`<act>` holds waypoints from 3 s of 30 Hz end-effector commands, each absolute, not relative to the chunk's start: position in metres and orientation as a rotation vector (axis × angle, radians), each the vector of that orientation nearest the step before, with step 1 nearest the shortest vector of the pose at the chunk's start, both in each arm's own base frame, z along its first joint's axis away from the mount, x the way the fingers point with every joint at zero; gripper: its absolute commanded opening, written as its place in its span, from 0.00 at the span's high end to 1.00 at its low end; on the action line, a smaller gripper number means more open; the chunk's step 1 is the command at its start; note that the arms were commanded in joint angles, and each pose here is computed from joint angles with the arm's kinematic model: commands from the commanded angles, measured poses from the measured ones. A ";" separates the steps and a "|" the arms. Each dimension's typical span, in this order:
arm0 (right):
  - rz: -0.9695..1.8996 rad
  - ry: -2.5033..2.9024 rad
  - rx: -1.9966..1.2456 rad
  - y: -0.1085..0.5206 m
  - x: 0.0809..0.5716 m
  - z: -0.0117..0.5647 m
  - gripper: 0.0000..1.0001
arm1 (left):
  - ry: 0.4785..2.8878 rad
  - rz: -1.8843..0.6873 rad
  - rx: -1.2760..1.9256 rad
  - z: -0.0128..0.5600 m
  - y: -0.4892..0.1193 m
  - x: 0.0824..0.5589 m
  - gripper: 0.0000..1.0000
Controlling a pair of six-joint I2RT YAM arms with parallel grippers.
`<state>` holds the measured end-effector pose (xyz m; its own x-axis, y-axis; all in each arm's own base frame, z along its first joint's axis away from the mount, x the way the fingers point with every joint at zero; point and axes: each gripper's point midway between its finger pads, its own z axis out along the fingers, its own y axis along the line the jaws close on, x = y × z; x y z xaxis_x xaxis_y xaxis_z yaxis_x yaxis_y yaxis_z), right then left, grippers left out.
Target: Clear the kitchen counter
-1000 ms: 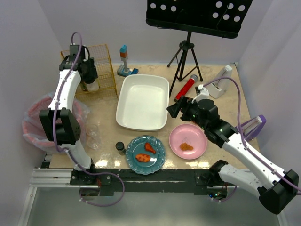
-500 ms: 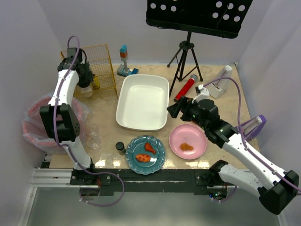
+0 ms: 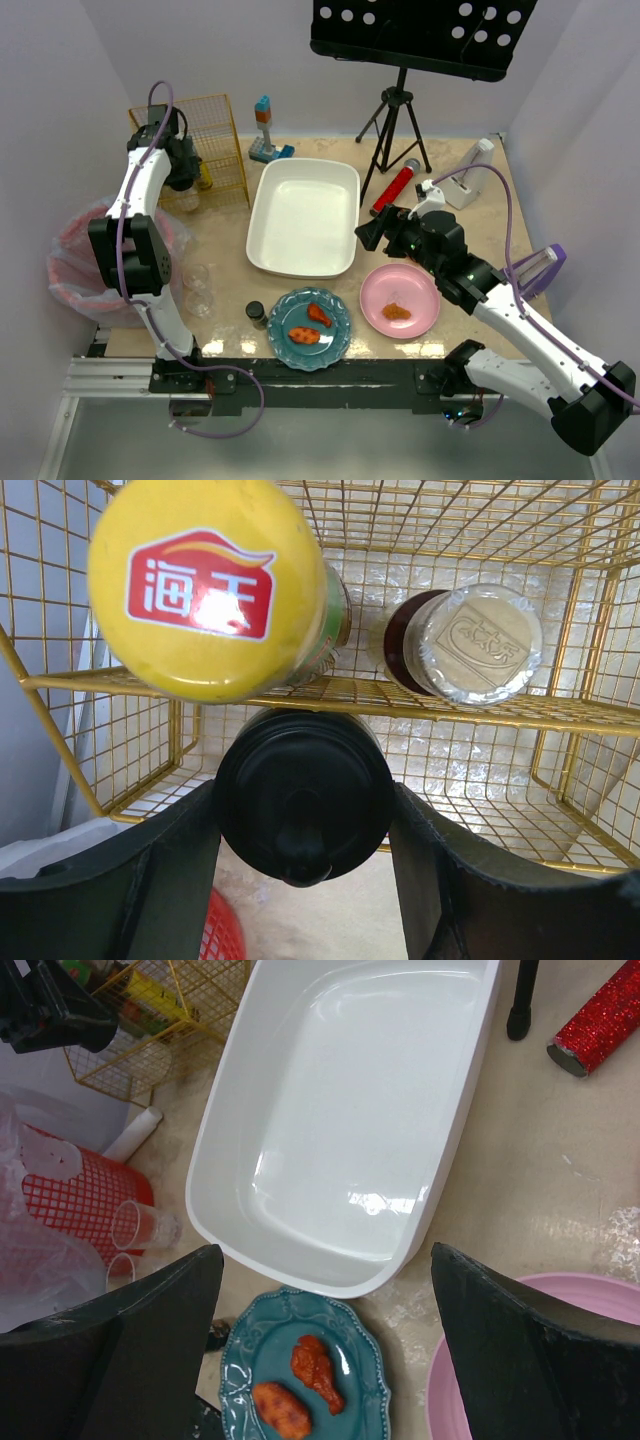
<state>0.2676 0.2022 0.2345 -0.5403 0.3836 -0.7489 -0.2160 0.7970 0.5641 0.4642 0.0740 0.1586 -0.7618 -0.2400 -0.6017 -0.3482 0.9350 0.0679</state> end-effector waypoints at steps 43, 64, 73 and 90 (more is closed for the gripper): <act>0.749 1.985 0.133 0.203 0.275 0.230 0.10 | 2.264 -0.195 -0.049 0.271 -0.070 0.324 0.02; 0.735 2.021 0.130 0.208 0.281 0.212 0.10 | 2.488 -0.516 0.109 0.179 -0.114 0.197 0.09; 0.726 2.038 0.141 0.207 0.280 0.205 0.10 | 2.541 -0.487 0.271 0.165 -0.132 0.176 0.13; 0.729 2.048 0.132 0.212 0.285 0.201 0.10 | 2.646 -0.431 0.124 0.123 -0.137 0.148 0.23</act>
